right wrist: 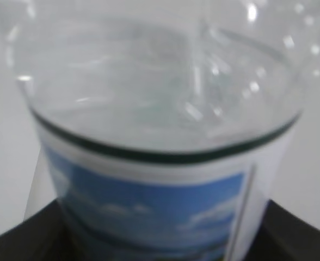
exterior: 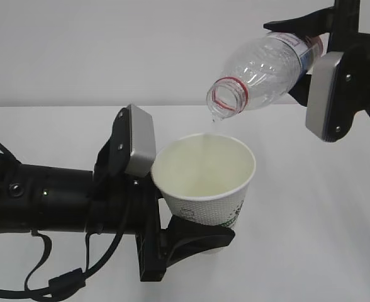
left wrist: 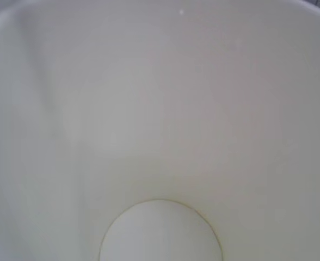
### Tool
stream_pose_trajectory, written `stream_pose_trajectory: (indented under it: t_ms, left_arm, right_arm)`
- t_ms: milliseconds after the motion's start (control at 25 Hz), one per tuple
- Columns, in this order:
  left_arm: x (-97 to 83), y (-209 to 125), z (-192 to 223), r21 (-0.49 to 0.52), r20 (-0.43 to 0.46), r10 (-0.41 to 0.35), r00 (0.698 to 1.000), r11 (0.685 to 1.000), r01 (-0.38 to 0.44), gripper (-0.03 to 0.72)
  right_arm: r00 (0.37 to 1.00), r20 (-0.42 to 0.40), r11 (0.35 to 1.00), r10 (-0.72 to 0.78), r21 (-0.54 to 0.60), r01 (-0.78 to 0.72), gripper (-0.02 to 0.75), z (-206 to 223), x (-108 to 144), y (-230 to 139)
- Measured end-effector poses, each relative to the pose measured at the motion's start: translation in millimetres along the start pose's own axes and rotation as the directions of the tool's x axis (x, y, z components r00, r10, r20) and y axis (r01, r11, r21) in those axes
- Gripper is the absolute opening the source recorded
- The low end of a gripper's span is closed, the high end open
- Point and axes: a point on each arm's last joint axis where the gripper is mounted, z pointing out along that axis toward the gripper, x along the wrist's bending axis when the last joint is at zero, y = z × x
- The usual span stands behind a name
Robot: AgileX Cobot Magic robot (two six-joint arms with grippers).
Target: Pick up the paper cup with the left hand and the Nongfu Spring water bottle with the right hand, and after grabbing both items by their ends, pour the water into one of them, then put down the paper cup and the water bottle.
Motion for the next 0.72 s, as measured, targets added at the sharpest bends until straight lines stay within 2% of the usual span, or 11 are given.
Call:
stream_pose_trajectory:
  t_ms: [720]
  left_arm:
    - [-1.9, 0.8, 0.0, -0.009, 0.021, 0.009, 1.000, 1.000, -0.009, 0.549]
  right_arm:
    - [1.000, 0.001, 1.000, -0.016, 0.000, 0.016, 0.479, 0.0, -0.1, 0.0]
